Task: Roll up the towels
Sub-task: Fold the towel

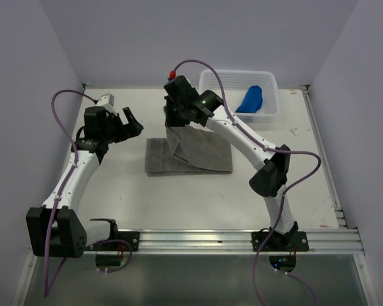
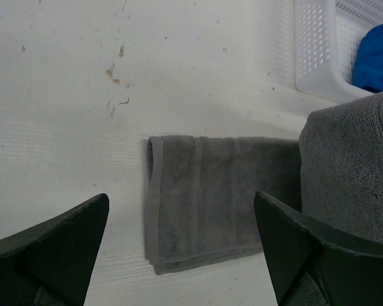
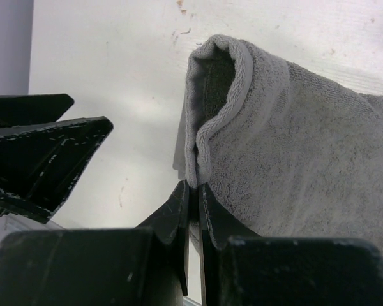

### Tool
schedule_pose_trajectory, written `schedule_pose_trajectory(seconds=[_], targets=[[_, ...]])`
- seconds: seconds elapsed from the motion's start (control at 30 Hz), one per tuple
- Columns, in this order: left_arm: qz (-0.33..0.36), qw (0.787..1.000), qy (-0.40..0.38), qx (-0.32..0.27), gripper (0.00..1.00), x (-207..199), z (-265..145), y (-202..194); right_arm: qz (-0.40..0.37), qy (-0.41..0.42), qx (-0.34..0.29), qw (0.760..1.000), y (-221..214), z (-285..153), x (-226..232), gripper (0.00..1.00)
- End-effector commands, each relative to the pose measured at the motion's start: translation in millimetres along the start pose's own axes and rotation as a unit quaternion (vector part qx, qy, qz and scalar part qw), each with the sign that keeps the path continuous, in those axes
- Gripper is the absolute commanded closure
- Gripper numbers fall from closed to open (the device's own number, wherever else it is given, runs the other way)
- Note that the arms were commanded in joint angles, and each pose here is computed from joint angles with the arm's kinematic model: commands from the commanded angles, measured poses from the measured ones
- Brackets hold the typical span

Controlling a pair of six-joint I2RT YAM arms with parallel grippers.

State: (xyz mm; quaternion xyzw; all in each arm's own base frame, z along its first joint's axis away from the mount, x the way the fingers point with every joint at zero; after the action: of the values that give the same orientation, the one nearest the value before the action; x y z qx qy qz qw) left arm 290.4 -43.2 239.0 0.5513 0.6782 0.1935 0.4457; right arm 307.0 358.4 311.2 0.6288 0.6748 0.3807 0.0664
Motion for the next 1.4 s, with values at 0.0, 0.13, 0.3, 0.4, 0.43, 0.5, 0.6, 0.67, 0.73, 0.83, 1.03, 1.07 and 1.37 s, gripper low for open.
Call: schedule_pose_trajectory(seconds=[0.0,0.13,0.3,0.4,0.43,0.5,0.6,0.67,0.73,0.83,1.03,1.07,1.37], targets=[[0.020,0.999,-0.016,-0.031,0.00,-6,-6,10,0.015,0.045,-0.003,0.999,1,9,15,1.00],[0.020,0.999,-0.016,-0.031,0.00,-6,-6,9,0.013,0.049,0.027,0.998,-12,33,14,1.00],[0.021,0.999,-0.012,-0.035,0.00,-6,-8,10,0.021,0.059,0.065,0.996,-36,80,9,0.80],[0.022,0.999,-0.002,-0.045,0.00,-5,-12,13,0.027,0.075,0.080,0.994,-44,103,9,0.54],[0.023,0.999,0.001,-0.048,0.00,-5,-14,13,0.037,0.081,0.079,0.993,-43,107,10,0.50],[0.023,0.998,0.013,-0.056,0.00,-4,-18,15,0.044,0.095,0.083,0.991,-41,110,13,0.44],[0.023,0.997,0.025,-0.069,0.00,-3,-22,17,0.053,0.103,0.064,0.991,-27,97,12,0.41],[0.023,0.997,0.025,-0.069,0.00,-3,-22,16,0.056,0.095,0.056,0.992,-20,90,2,0.41],[0.024,0.997,0.022,-0.066,0.01,-3,-21,16,0.061,0.098,0.029,0.993,-3,65,-8,0.41],[0.026,0.998,0.012,-0.057,0.00,-4,-17,14,0.080,0.094,0.001,0.992,10,32,-40,0.43],[0.035,0.998,-0.028,-0.035,0.01,-12,-8,5,0.128,0.031,-0.004,0.991,-13,-4,-143,0.51],[0.036,0.998,-0.037,-0.029,0.01,-13,-5,4,0.134,0.022,0.001,0.991,-28,-15,-159,0.52],[0.080,0.994,-0.063,0.043,0.05,-53,25,-12,0.232,-0.015,0.002,0.973,-98,-37,-265,0.59]])
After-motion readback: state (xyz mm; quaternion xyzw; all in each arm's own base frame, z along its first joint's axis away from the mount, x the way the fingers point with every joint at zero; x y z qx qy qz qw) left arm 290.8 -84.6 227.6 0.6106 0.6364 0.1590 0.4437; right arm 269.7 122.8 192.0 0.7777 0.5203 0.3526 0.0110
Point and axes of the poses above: each gripper's point midway between its finger pads, its own z axis out along the fingers, its own x axis along the line the jaws close on, y = z × x, the point moved 9 cm from there along -z, back along the fingers, and after that the axes turned 3 degrees about z, right-handed, at the moved point
